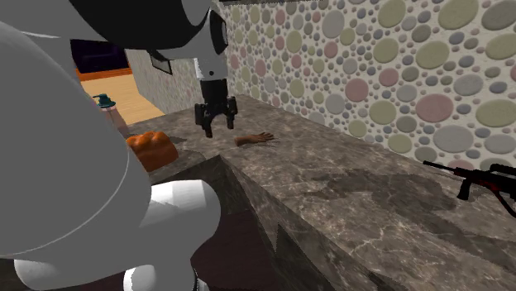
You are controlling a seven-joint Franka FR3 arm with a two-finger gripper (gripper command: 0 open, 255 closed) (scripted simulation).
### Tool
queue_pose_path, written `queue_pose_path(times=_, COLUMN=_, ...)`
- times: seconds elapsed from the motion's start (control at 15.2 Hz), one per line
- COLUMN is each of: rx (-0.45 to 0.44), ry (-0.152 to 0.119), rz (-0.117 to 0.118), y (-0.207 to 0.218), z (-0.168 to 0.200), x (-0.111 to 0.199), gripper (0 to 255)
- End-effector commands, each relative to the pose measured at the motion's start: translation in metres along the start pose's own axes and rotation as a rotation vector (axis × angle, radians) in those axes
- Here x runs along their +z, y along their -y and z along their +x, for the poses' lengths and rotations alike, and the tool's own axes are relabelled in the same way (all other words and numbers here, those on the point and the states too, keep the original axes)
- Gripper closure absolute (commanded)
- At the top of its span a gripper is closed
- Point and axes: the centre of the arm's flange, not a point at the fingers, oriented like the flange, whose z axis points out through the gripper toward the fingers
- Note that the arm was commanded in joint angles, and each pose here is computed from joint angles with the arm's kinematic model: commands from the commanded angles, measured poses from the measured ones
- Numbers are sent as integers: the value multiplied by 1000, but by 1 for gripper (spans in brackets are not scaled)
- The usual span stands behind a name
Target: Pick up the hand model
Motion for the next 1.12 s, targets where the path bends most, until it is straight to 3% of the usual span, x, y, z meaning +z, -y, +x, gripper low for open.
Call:
queue_pose_path(times=0.0, rx=-62, ry=2, rz=-12, y=-25, z=2, x=8, gripper=0)
queue_pose_path(times=1.06, rx=-525, ry=9, rz=-92, y=-203, z=61, x=71, gripper=0)
